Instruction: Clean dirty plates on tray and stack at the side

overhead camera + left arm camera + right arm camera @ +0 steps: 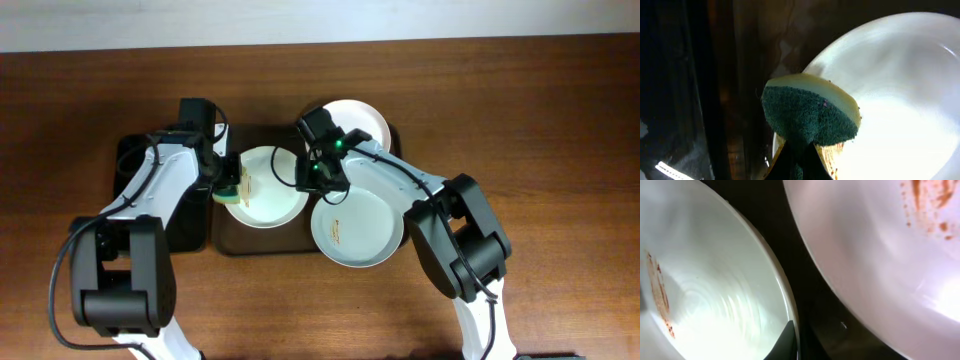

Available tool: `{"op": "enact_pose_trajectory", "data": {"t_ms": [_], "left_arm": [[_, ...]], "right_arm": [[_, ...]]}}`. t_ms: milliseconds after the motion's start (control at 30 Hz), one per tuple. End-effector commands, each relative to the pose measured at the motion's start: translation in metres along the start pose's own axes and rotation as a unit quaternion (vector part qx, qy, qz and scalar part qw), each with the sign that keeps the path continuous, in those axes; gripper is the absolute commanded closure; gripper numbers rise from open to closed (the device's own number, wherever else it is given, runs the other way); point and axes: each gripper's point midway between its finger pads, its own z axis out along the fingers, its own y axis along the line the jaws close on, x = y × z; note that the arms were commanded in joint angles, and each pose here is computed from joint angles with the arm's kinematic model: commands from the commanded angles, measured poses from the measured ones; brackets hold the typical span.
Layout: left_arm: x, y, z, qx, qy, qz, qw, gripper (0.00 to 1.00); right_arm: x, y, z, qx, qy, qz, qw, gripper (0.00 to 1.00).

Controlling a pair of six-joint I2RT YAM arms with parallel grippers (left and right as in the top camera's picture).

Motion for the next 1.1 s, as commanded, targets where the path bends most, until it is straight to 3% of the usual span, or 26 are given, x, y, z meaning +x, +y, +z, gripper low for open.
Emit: {"op": "enact_pose_trajectory", "data": {"t_ms": [0,133,267,367,433,467,567,633,733,833,900,1067], "left_arm": [[-0.001,-0.005,0.006,-0.006,-0.002,-0.001,1.000,0.99],[0.012,-0.025,0.047,-0.016,0.027,-0.046,0.998,0.99],[0.020,-0.052,0.065,-0.003,0.041,-0.024,0.999,0.99],[0.015,-0.089,0.055,0.108,0.048,0.025,0.993,0.99],[0.001,-0.096,0.041,0.179,0.044,0.006,0.983,0.99],[-0.004,-0.083,0.041,0.165,0.039,-0.007,0.985,0.99],[-0.005,-0.028,0.054,0.010,0.026,-0.013,1.000,0.99],[-0.015,-0.011,0.054,-0.068,-0.008,-0.047,0.997,0.99],[-0.042,-0.020,0.042,-0.063,-0.049,-0.074,0.994,0.99],[-0.063,-0.033,-0.005,-0.049,-0.045,-0.069,0.995,0.99],[-0.052,-0.050,-0.008,-0.004,-0.013,-0.038,0.999,0.99],[-0.008,-0.046,0.039,-0.003,0.019,-0.026,0.999,0.99]], "right_arm": [[-0.007,-0.019,0.004,0.044,-0.018,0.013,0.999,0.96],[-0.008,-0.018,0.004,0.044,-0.020,0.013,0.999,0.96],[-0.010,-0.014,0.004,0.038,-0.024,0.011,0.999,0.96],[-0.006,-0.009,0.006,0.038,-0.024,0.003,0.999,0.96],[-0.006,-0.009,0.006,0.038,-0.024,0.003,0.999,0.96],[-0.006,-0.009,0.006,0.038,-0.024,0.003,0.999,0.96],[-0.006,-0.009,0.006,0.037,-0.025,0.003,0.999,0.96],[-0.007,-0.008,0.006,0.036,-0.026,0.003,0.999,0.96],[-0.006,-0.008,0.006,0.037,-0.025,0.003,0.999,0.96],[-0.006,-0.008,0.006,0.036,-0.025,0.003,0.999,0.96],[-0.006,-0.008,0.006,0.036,-0.025,0.003,0.999,0.96],[-0.007,-0.008,0.006,0.035,-0.026,0.003,0.999,0.96]]}}
